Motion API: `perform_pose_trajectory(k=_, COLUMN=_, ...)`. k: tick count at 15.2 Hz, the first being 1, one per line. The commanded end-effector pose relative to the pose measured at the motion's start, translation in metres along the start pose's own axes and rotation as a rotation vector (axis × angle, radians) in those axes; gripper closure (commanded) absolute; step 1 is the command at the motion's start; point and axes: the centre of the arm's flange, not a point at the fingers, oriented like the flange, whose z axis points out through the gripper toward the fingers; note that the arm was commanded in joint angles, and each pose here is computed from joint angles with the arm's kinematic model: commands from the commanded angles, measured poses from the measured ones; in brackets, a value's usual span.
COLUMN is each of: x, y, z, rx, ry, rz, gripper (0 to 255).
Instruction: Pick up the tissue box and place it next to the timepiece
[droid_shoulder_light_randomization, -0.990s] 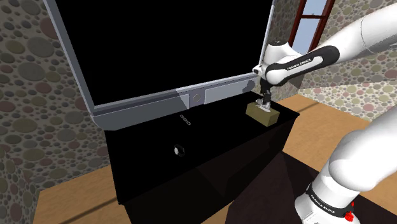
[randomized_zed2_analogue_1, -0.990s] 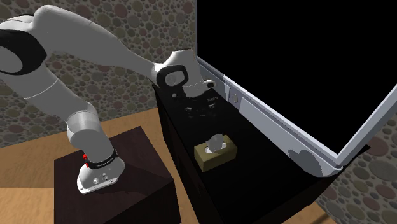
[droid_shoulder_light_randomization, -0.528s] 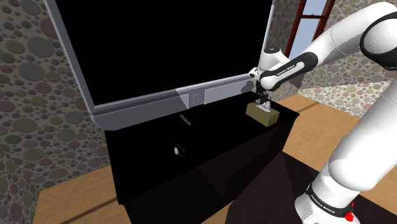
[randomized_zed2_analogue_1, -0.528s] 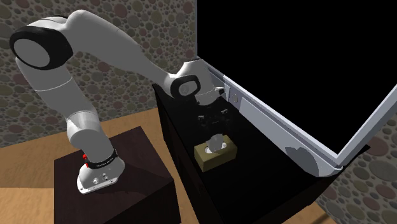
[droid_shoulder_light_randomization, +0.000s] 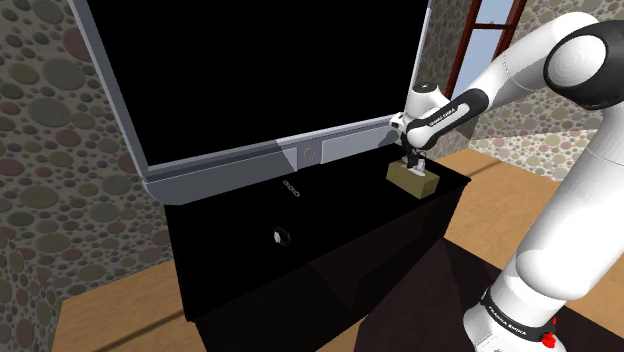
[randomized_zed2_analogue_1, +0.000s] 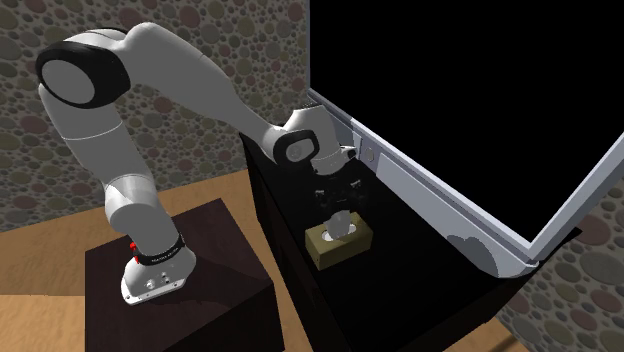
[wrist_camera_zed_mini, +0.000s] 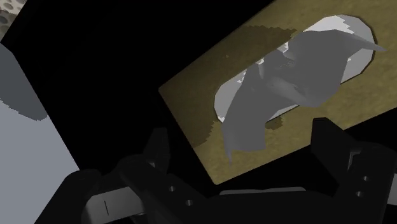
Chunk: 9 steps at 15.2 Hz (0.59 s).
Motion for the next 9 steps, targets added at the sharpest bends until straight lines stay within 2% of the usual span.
perform_pose_trajectory(k=1, x=0.0000, y=0.0000, z=0.0004, rx=0.000, ry=0.000, rz=0.000, gripper=0)
perform_pose_trajectory(k=4, x=0.0000, y=0.0000, z=0.0004, rx=0.000, ry=0.000, rz=0.000, gripper=0)
perform_pose_trajectory(k=5, x=0.0000, y=0.0000, z=0.0004, rx=0.000, ry=0.000, rz=0.000, gripper=255)
perform_pose_trajectory(k=9, x=0.0005, y=0.0005, z=0.0004, rx=0.000, ry=0.000, rz=0.000, gripper=255)
